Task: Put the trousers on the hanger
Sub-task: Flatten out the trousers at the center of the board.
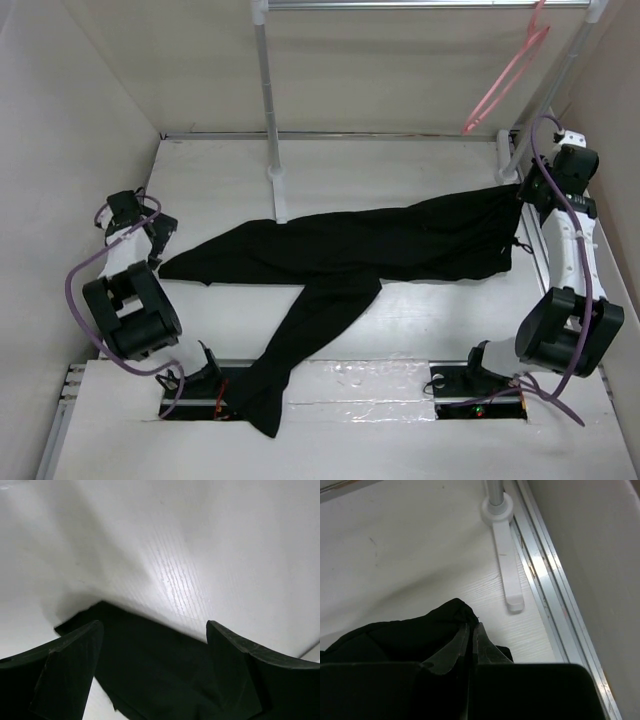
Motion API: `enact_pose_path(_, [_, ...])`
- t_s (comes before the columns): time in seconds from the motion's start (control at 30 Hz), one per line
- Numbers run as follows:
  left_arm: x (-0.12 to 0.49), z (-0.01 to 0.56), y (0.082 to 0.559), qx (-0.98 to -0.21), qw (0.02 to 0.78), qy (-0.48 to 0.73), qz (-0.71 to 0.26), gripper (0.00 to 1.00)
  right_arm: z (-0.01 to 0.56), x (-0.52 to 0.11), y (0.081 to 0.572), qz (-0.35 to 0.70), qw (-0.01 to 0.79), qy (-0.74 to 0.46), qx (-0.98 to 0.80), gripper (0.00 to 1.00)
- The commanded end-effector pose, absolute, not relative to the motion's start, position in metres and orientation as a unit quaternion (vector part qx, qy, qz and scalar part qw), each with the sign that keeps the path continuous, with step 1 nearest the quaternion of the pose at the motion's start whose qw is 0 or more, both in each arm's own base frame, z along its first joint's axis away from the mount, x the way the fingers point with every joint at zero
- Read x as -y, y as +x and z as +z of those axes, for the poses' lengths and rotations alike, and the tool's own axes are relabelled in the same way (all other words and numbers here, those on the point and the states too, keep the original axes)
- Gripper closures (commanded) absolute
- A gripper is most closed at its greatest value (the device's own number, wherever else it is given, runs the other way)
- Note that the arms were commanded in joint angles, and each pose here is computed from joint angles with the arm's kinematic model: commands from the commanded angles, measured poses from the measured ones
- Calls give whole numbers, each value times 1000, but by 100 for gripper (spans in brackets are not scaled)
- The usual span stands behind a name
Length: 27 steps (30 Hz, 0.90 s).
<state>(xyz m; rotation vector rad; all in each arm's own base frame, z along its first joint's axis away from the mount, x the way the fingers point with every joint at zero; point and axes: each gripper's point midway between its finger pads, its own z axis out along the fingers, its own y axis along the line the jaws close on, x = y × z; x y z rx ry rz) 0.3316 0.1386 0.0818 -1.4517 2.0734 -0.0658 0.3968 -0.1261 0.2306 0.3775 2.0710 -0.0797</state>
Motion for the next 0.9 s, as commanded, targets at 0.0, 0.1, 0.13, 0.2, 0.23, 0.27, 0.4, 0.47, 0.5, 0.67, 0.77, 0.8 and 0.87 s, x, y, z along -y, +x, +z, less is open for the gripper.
enact_pose_path(0.0, [-129, 72, 349, -805, 291, -516, -14, 20, 265, 128, 403, -31, 538, 157, -828, 100])
enact_pose_path(0.1, [-114, 54, 349, -819, 278, -502, -25, 20, 259, 127, 403, -29, 531, 154, -833, 100])
enact_pose_path(0.13, [-102, 44, 349, -830, 259, -492, -42, 20, 256, 125, 401, -25, 529, 152, -835, 100])
enact_pose_path(0.2, [-98, 39, 340, -839, 236, -489, -40, 20, 259, 122, 403, -23, 536, 148, -831, 100])
enact_pose_path(0.23, [-91, 35, 335, -846, 224, -482, -43, 21, 259, 122, 402, -25, 538, 148, -829, 100])
enact_pose_path(0.27, [-86, 35, 330, -851, 219, -474, -51, 21, 261, 121, 401, -25, 541, 148, -828, 100])
enact_pose_path(0.4, [-81, 40, 320, -848, 251, -463, -60, 43, 261, 117, 403, -14, 543, 139, -828, 100])
enact_pose_path(0.47, [-75, 37, 322, -851, 241, -461, -76, 84, 262, 113, 404, -11, 545, 135, -827, 100])
enact_pose_path(0.5, [-74, 34, 326, -854, 235, -457, -82, 100, 264, 112, 403, -11, 548, 134, -825, 100])
enact_pose_path(0.67, [-75, 63, 356, -846, 269, -447, -113, 100, 276, 110, 403, -7, 563, 129, -817, 100])
enact_pose_path(0.77, [-84, 132, 399, -823, 343, -434, -131, 100, 283, 111, 404, -8, 569, 132, -811, 100])
enact_pose_path(0.8, [-84, 171, 420, -812, 386, -416, -138, 100, 283, 111, 405, -8, 569, 132, -811, 100])
enact_pose_path(0.87, [-83, 194, 428, -812, 392, -410, -138, 100, 279, 112, 409, -6, 566, 134, -813, 100])
